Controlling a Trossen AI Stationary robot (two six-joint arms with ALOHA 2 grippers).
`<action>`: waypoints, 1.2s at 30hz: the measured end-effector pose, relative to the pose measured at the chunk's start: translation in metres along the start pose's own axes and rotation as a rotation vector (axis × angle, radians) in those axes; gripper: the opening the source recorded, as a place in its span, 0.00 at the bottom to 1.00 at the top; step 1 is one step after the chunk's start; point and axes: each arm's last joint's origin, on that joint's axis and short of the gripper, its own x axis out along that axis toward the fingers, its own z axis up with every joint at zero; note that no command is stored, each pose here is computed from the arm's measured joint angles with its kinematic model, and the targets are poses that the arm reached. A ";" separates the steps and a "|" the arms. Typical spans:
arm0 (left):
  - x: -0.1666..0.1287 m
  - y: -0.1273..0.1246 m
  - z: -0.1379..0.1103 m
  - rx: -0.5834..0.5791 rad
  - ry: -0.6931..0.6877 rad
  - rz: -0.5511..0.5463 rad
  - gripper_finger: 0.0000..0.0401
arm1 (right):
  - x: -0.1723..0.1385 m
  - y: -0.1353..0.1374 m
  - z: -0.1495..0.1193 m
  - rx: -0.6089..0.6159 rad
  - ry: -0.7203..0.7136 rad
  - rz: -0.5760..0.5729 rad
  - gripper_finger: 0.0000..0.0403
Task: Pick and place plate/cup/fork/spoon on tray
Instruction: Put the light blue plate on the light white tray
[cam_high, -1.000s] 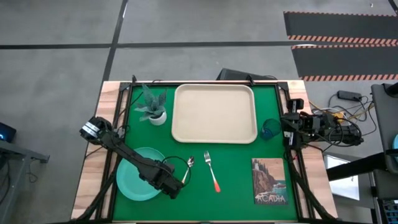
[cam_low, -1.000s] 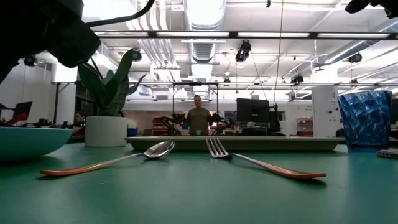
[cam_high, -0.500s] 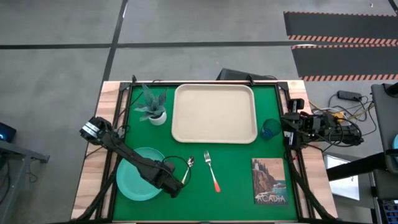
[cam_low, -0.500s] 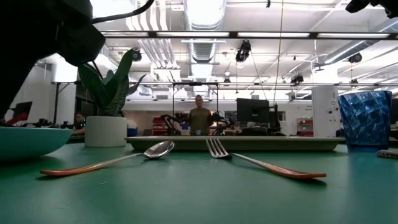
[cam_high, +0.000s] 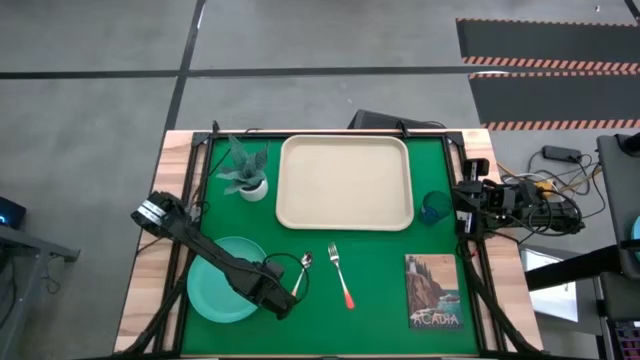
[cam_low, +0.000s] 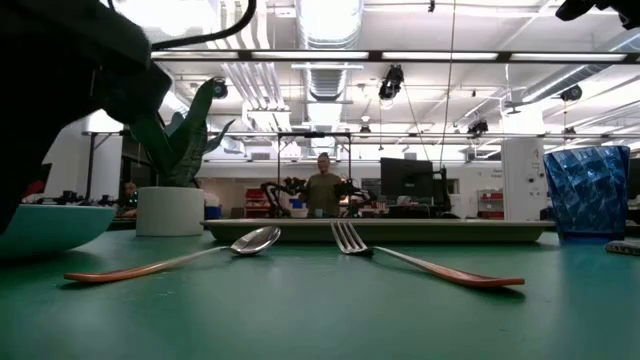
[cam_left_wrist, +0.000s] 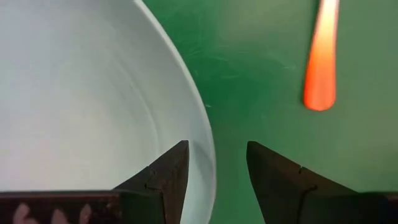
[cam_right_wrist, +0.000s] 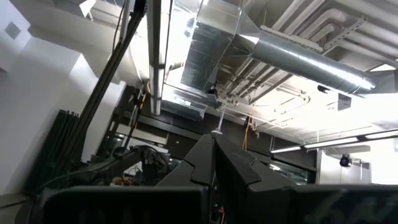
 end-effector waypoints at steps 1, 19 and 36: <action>0.001 0.000 0.000 0.001 0.000 0.003 0.37 | 0.000 0.000 0.000 0.000 0.000 0.000 0.02; 0.004 0.002 -0.003 0.003 -0.023 0.017 0.14 | 0.000 0.000 0.000 -0.014 -0.001 0.000 0.02; -0.006 -0.002 -0.004 0.002 -0.021 0.015 0.01 | 0.000 0.000 0.000 -0.015 -0.001 0.000 0.02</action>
